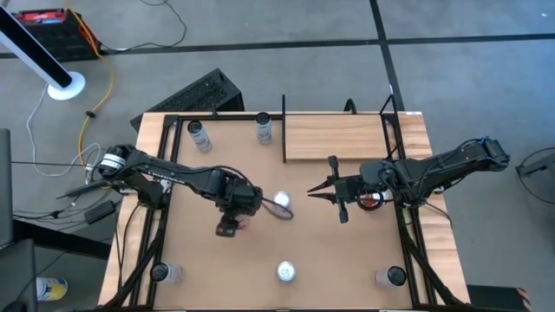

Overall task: Place canned beverage on shelf
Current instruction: Put the left red soda can on the shelf

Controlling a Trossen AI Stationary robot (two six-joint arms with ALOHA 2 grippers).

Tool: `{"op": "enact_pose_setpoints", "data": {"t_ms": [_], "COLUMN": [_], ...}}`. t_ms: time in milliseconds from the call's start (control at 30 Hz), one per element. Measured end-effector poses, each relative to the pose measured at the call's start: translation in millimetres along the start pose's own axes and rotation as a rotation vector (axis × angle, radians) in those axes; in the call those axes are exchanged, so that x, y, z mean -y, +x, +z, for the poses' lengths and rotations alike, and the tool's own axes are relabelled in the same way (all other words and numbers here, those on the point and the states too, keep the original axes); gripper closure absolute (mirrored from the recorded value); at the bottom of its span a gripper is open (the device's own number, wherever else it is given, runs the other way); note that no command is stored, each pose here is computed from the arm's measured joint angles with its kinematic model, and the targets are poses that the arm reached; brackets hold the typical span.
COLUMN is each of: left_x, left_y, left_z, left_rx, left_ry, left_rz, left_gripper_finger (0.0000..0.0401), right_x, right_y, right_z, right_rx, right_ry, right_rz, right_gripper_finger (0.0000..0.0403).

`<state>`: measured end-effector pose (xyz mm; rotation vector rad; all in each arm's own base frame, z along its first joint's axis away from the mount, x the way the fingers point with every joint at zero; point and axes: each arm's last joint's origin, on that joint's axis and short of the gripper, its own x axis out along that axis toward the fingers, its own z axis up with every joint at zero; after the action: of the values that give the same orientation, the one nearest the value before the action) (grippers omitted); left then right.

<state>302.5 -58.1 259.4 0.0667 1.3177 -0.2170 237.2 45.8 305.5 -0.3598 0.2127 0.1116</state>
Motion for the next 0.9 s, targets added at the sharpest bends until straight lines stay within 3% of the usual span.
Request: {"op": "enact_pose_setpoints", "data": {"t_ms": [167, 267, 533, 900], "left_x": [9, 14, 22, 21], "left_y": [4, 7, 25, 34], "left_z": [0, 2, 3, 4], "left_rx": [-0.013, -0.011, -0.089, -0.115], "left_ry": [0.359, 0.467, 0.491, 0.409], "left_rz": [0.01, 0.02, -0.007, 0.03], "left_gripper_finger": [0.0109, 0.0105, 0.0101, 0.0067], "right_x": [0, 0, 1, 1], "right_y": [0, 0, 0, 0], "right_z": [-1, -1, -2, -3], "right_rx": [-0.005, -0.014, -0.017, -0.027], "right_ry": [-0.001, -0.002, -0.002, -0.002], "right_rz": [0.002, 0.005, 0.001, 0.001], "right_gripper_finger": [0.0339, 0.0339, 0.0339, 0.0339]}}
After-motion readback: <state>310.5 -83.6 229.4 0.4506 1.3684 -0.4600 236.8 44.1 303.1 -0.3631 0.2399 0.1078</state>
